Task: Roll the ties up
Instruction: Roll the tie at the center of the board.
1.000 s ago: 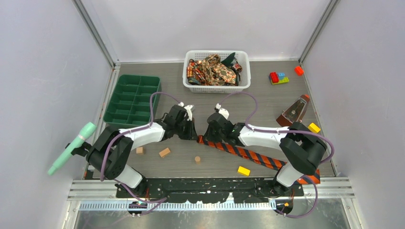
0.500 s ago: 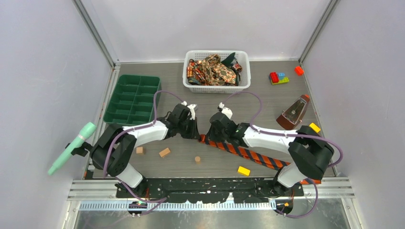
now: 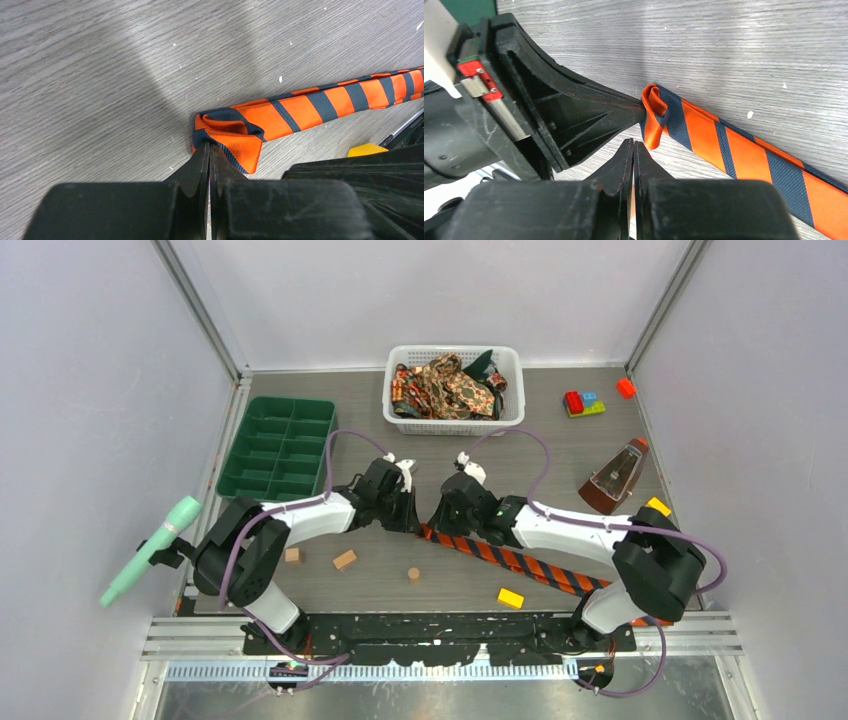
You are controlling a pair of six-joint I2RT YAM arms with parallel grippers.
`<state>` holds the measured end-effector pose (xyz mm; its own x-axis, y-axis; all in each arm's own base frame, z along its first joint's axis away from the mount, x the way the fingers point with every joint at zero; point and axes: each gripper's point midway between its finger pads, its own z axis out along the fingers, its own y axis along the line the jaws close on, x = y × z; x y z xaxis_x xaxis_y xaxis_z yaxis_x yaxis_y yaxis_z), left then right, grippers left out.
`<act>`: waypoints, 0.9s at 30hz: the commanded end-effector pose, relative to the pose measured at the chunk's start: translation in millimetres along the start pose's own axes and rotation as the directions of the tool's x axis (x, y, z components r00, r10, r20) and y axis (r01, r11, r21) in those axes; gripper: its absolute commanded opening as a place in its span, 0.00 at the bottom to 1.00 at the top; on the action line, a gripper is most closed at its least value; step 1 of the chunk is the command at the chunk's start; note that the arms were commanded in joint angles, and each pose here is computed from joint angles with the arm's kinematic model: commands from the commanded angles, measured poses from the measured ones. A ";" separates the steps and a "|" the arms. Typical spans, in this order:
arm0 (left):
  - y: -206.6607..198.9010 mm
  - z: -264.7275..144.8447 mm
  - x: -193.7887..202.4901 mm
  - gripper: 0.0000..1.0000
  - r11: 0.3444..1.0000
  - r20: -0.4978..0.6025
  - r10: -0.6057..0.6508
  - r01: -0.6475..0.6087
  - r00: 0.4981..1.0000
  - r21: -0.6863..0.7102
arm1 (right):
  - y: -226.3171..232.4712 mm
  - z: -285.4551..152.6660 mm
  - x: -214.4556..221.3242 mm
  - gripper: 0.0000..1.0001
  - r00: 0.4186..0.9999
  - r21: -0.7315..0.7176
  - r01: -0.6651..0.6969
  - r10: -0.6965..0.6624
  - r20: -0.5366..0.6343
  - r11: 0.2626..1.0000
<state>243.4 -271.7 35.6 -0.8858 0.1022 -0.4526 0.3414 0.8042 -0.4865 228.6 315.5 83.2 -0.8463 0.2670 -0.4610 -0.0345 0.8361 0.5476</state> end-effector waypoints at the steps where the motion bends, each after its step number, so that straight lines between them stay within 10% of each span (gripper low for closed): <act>1: -5.1 -0.6 -11.6 0.00 1.000 0.027 0.019 -0.019 0.999 -0.002 | 10.3 6.1 -1.8 0.07 1.000 -0.012 -0.013 0.013 -0.017 1.000; 27: -6.0 -1.1 -11.3 0.00 1.000 0.024 0.018 -0.018 1.000 0.000 | -7.0 15.6 2.0 0.06 1.000 0.075 -0.012 0.014 -0.020 0.997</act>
<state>244.0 -271.1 35.1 -0.8849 0.1016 -0.4545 0.3402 0.8075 -0.4819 222.8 308.2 45.3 -0.8812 0.2401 -0.4073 0.0261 0.8848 0.4652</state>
